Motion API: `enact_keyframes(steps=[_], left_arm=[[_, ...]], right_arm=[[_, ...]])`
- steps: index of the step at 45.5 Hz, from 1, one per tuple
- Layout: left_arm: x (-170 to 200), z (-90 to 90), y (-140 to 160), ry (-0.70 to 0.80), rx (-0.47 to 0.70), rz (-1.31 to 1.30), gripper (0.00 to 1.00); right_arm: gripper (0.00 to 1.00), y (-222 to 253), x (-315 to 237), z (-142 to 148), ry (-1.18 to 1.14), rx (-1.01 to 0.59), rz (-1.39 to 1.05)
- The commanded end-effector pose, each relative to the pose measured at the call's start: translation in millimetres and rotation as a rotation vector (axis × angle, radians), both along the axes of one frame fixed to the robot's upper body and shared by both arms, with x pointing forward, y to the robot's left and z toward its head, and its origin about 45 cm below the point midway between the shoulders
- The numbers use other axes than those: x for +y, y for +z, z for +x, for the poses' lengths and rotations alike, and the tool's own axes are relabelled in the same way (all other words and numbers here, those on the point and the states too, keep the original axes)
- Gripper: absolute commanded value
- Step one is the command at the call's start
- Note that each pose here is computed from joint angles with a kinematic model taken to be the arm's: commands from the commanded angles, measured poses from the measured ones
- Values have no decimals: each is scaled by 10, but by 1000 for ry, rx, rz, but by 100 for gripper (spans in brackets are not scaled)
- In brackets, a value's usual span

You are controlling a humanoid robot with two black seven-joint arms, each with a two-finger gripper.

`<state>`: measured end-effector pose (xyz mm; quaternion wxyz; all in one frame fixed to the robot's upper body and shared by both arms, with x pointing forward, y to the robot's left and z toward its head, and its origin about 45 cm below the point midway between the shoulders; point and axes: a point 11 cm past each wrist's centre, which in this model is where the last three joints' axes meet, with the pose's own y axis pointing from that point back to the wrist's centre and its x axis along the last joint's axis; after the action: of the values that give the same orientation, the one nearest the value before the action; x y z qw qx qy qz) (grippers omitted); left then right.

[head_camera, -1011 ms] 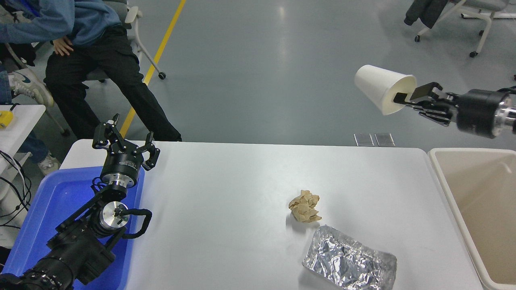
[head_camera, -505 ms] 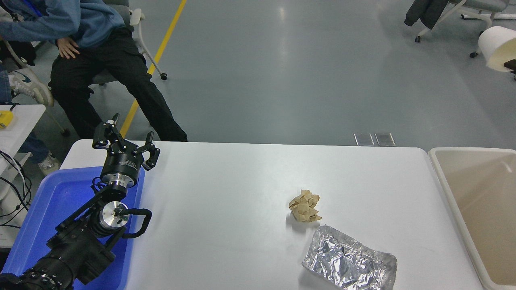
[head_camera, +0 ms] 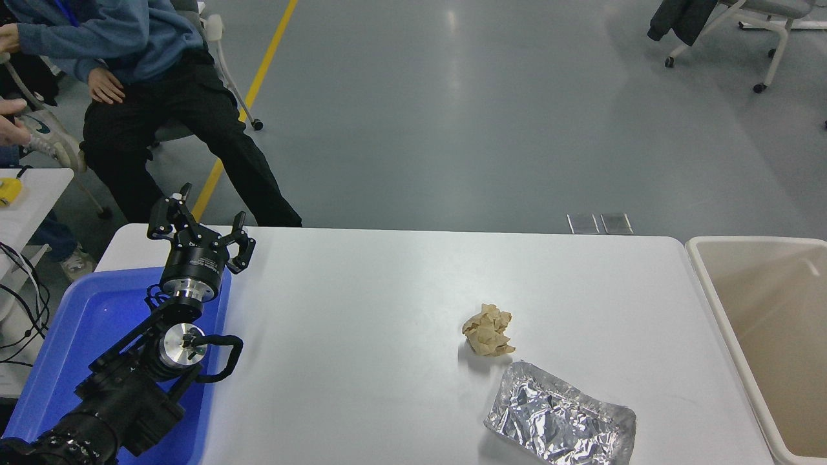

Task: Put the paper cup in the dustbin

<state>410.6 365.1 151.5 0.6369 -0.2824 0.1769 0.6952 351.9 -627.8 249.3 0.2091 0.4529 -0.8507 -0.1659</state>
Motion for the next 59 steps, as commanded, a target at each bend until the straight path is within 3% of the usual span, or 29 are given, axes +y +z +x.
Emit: enact_keyframes(steps=[1, 17, 45, 52, 57, 59], left_arm=[[6, 0, 1, 3, 0, 0, 100], [5, 0, 1, 2, 0, 1, 100], [4, 0, 2, 1, -1, 1, 100], [5, 0, 2, 2, 0, 1, 100], [6, 0, 1, 3, 0, 0, 100], [5, 0, 1, 2, 0, 1, 100]], right_arm=[[0, -799, 18, -262, -190, 79, 46], [0, -1442, 473, -325, -169, 167, 64], [0, -1450, 494, -305, -154, 63, 119], [32, -1445, 483, -311, -151, 61, 119], [49, -1451, 466, -334, -153, 64, 118], [60, -1451, 457, -343, -154, 66, 115]])
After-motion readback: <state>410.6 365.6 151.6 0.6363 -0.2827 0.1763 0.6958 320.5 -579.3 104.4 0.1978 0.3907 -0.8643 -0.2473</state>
